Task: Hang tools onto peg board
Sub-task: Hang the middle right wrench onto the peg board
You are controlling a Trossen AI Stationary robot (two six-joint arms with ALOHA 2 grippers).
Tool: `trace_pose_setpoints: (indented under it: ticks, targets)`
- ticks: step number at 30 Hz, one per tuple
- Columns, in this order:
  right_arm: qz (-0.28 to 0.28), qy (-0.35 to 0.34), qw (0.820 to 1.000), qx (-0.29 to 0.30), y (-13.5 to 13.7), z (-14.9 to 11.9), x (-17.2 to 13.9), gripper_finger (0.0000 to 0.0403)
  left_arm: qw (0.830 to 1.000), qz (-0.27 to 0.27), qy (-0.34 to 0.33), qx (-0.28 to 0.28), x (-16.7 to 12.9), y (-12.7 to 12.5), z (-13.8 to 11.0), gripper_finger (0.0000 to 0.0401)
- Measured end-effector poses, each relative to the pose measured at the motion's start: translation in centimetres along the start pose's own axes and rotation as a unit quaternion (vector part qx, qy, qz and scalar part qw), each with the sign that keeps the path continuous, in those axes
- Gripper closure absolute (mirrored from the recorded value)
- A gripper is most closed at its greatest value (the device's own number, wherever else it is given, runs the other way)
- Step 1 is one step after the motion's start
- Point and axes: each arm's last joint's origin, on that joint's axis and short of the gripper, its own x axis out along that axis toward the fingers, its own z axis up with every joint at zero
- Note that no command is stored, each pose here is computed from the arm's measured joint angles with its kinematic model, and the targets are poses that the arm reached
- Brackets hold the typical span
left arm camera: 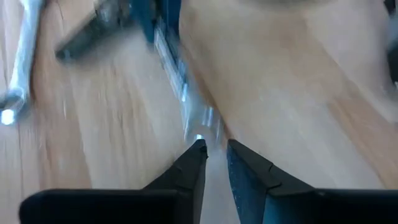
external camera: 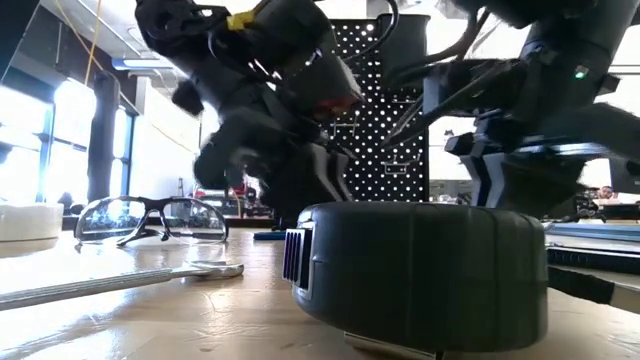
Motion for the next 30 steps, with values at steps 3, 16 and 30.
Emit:
trace_pose_setpoints:
  ticks: [3,16,30]
  targets:
    - [-0.013,0.010,1.000,-0.024,0.3,0.2,-0.6,0.0373,1.000,0.007,-0.006,0.001,-1.3,0.1,0.8,0.0330]
    - [-0.093,-0.041,0.994,-0.024,0.4,2.5,-2.8,0.0373,0.992,0.123,0.008,0.025,-8.3,1.2,3.4,0.0275]
    - [-0.218,-0.122,0.968,0.001,-0.9,5.8,-5.5,0.0373,0.965,0.257,-0.053,0.003,-21.8,0.6,5.4,0.0274]
